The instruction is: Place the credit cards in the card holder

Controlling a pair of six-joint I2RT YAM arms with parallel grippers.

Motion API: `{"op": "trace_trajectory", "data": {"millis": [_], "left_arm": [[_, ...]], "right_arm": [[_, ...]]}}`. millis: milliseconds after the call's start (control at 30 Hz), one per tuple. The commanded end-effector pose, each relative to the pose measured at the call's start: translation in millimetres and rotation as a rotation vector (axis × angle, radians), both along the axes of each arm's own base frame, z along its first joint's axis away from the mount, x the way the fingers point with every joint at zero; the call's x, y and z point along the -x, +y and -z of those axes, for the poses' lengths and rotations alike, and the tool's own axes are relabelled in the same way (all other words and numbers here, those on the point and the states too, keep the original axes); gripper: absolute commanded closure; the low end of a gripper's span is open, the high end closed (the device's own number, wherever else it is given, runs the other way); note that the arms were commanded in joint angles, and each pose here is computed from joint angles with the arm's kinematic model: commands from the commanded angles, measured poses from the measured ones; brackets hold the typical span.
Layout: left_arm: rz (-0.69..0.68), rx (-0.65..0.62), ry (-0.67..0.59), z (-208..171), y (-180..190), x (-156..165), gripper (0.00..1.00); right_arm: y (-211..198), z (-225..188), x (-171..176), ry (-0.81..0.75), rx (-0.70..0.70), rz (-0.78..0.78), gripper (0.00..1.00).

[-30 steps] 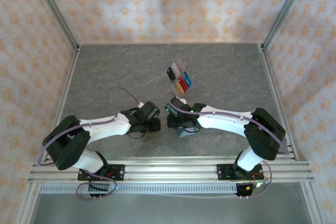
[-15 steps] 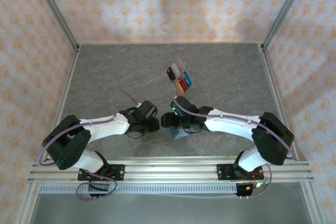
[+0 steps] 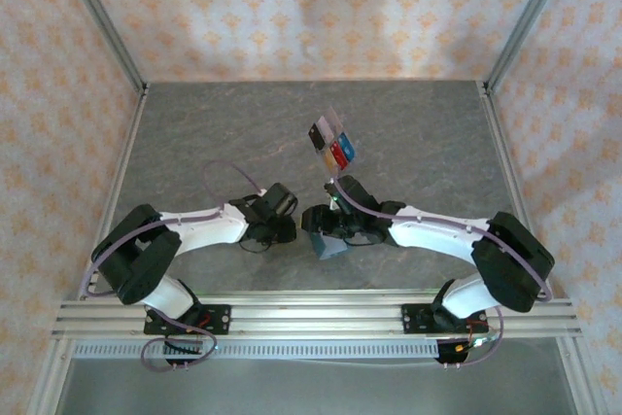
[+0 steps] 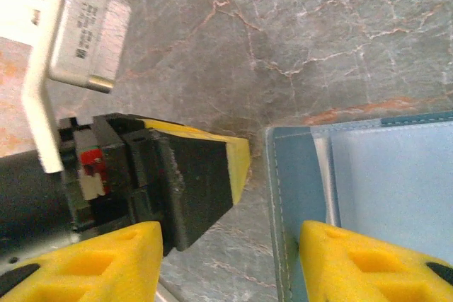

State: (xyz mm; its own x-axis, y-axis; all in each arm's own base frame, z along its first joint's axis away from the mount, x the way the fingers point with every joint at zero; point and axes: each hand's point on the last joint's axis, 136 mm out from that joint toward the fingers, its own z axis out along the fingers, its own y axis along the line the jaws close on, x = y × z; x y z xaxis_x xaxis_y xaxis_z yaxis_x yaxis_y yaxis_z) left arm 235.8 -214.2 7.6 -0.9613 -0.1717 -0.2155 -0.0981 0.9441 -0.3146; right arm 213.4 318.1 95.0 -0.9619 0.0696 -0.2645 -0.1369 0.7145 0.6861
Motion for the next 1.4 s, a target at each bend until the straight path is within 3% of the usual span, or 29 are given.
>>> {"op": "trace_trajectory", "data": {"millis": [0, 167, 467, 600, 733, 933, 1133, 1367], "left_arm": [[0.075, 0.160, -0.012, 13, -56, -5, 0.76], [0.072, 0.165, -0.003, 22, -63, -5, 0.76], [0.068, 0.155, 0.003, 29, -62, -4, 0.76], [0.063, 0.149, 0.008, 34, -61, -3, 0.76], [0.058, 0.151, 0.019, 40, -62, -3, 0.76], [0.055, 0.148, 0.023, 45, -61, -2, 0.76], [0.053, 0.154, 0.031, 50, -63, -2, 0.76], [0.050, 0.149, 0.031, 53, -60, -1, 0.76]], "right_arm": [[13, -18, -1, 0.005, -0.131, -0.014, 0.48], [18, -12, -1, 0.043, -0.179, -0.016, 0.52], [28, 5, -2, 0.103, -0.245, -0.011, 0.74], [31, 2, -1, 0.109, -0.285, -0.015, 0.79], [37, -3, 2, 0.124, -0.347, -0.036, 0.69], [36, 2, 3, 0.143, -0.371, -0.021, 0.71], [44, -11, 2, 0.146, -0.487, -0.039, 0.62], [49, -27, 1, 0.141, -0.595, -0.050, 0.61]]}}
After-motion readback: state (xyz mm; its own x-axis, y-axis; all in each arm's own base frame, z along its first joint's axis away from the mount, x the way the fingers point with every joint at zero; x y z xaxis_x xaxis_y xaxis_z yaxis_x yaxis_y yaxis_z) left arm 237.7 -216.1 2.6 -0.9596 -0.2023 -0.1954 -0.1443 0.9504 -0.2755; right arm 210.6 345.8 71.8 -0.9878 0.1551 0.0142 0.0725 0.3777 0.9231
